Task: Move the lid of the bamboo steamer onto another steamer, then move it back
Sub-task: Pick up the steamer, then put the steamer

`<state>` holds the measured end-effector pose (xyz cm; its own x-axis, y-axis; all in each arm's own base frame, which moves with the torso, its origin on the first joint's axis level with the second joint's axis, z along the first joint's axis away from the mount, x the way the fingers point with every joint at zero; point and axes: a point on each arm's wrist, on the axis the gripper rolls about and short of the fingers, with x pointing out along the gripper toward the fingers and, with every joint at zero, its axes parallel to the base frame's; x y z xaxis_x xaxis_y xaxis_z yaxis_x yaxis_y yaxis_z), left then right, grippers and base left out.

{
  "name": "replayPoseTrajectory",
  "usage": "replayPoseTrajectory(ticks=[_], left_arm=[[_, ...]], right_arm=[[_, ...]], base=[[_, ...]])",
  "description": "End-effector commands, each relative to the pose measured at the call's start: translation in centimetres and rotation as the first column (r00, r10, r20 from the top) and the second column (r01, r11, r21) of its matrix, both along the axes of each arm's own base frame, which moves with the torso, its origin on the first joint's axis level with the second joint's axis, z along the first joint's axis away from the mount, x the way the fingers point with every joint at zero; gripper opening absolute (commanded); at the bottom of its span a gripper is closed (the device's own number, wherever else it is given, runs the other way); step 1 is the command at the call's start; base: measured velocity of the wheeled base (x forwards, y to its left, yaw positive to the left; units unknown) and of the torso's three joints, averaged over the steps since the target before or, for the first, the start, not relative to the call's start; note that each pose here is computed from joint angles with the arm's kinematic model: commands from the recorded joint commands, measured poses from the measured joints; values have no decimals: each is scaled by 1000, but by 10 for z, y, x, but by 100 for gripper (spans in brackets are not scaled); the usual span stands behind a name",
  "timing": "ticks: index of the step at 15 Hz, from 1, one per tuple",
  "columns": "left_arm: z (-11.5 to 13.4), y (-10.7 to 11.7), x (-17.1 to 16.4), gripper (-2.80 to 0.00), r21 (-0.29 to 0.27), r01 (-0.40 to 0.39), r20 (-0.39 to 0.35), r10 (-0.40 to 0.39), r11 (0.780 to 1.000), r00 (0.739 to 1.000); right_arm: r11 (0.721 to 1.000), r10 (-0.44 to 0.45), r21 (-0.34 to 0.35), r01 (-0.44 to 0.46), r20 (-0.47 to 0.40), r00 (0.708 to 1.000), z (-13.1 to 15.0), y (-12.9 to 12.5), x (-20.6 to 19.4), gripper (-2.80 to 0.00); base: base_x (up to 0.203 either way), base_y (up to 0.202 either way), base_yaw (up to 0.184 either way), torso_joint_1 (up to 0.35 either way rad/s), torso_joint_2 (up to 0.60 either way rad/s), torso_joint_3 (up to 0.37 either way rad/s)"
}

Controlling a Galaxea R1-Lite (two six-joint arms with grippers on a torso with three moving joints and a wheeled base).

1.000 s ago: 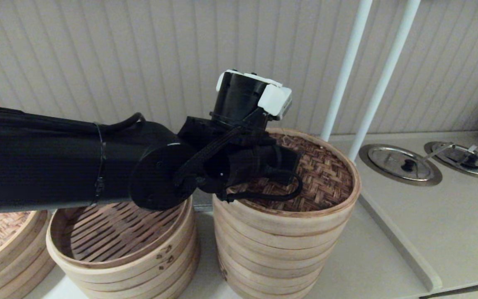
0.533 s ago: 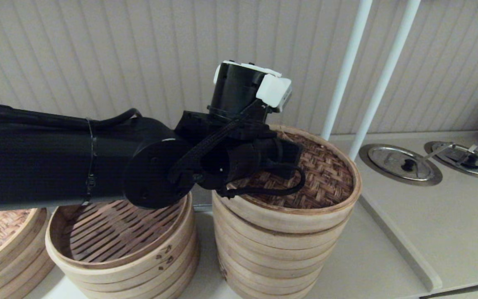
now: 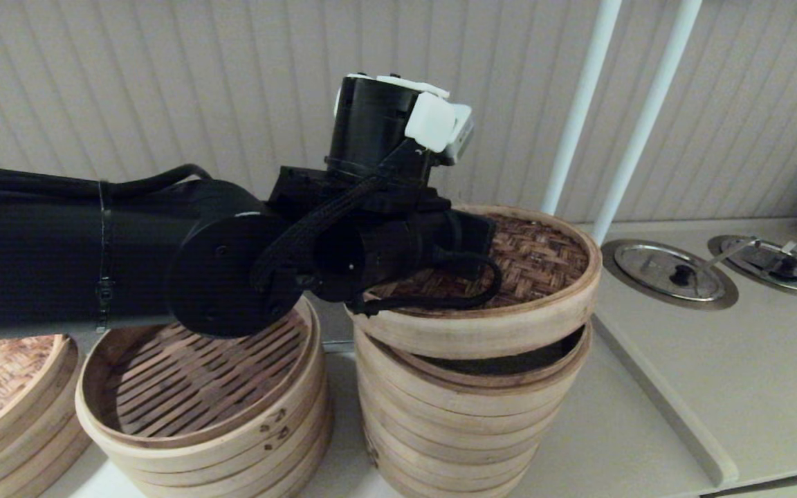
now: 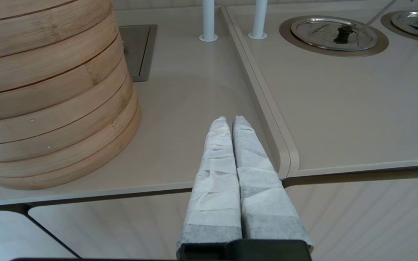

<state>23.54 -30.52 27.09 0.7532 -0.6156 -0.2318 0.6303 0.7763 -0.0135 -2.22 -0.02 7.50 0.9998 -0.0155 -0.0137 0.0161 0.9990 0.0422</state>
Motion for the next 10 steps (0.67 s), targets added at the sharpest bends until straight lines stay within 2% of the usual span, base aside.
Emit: replayPoseTrajectory(ticks=[1, 6, 10], left_arm=[[5, 3, -2, -280, -14, -4, 10, 4, 1000, 1000], [20, 21, -5, -280, -35, -50, 40, 51, 998, 998], [35, 53, -5, -280, -53, -104, 63, 107, 993, 992]], right_arm=[[1000, -1, 1, 1, -5, 1000, -1, 0, 0, -280], [1000, 0, 0, 0, -5, 1000, -1, 0, 0, -280], [1000, 0, 1, 0, -5, 1000, -1, 0, 0, -280]], base=[[0, 0, 0, 0, 0, 0], [0, 0, 0, 0, 0, 0], [0, 0, 0, 0, 0, 0]])
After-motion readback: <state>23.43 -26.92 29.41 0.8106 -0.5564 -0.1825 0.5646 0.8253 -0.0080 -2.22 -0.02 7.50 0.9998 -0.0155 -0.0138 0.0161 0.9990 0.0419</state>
